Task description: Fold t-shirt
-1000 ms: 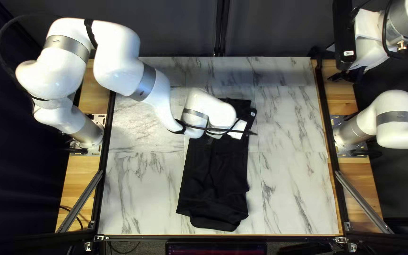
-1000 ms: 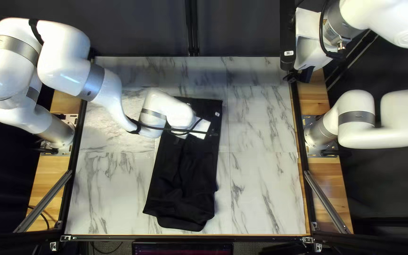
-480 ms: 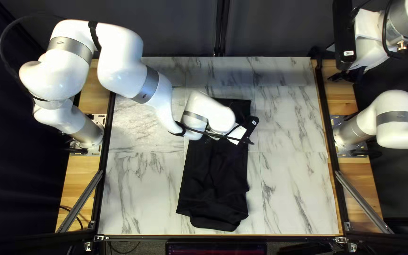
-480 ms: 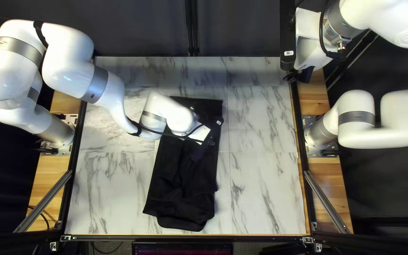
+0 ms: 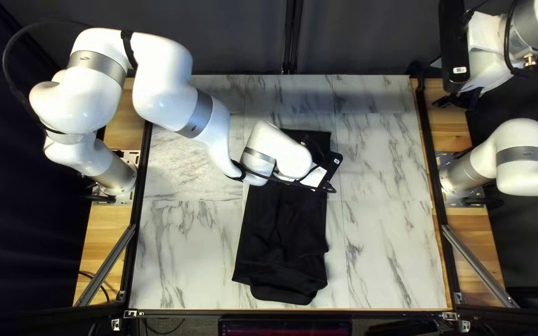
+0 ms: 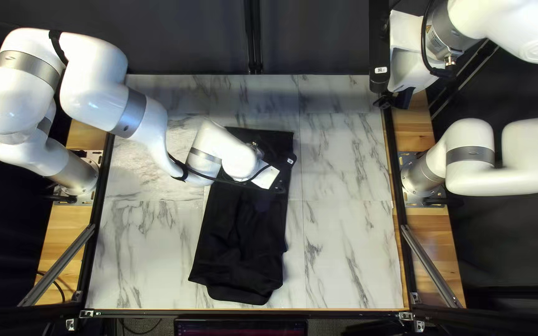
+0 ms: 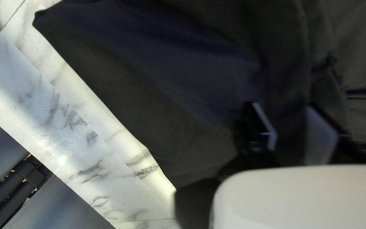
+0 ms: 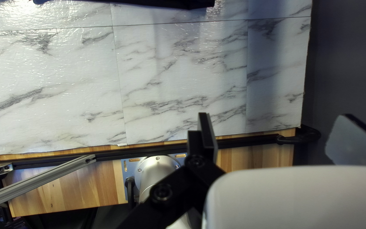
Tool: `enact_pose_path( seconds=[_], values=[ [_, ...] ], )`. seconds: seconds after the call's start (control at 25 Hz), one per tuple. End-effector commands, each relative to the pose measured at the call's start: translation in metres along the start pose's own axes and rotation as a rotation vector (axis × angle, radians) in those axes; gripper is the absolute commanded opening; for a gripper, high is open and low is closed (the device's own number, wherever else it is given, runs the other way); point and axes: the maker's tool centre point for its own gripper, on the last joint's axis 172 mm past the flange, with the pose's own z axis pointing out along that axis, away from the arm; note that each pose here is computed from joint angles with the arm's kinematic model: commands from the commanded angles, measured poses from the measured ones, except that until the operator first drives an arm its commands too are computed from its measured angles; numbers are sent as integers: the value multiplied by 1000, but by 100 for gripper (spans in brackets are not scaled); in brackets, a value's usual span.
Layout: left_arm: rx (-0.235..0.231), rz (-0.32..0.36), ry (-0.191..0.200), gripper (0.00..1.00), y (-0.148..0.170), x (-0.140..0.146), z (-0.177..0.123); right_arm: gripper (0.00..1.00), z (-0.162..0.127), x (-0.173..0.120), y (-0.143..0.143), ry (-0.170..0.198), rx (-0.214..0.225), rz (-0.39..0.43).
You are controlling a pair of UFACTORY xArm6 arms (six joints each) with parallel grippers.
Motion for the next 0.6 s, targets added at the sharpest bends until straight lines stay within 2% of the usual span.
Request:
enact_pose_path(
  seconds=[0.04, 0.32, 0.48, 0.52, 0.56, 0.6],
  values=[
    [-13, -39, 40, 0, 0, 9, -8, 100, 0, 0, 0, 0, 0, 0],
    [-81, -120, 148, 0, 11, 15, -20, 100, 0, 0, 0, 0, 0, 0],
    [-126, -139, 210, 0, 19, 23, -23, 100, 0, 0, 0, 0, 0, 0],
    [-135, -139, 215, 3, 19, 24, -21, 100, 0, 0, 0, 0, 0, 0],
    [-139, -137, 213, 22, 18, 24, -18, 100, 0, 0, 0, 0, 0, 0],
    [-141, -137, 205, 35, 16, 23, -15, 100, 0, 0, 0, 0, 0, 0]
  ],
)
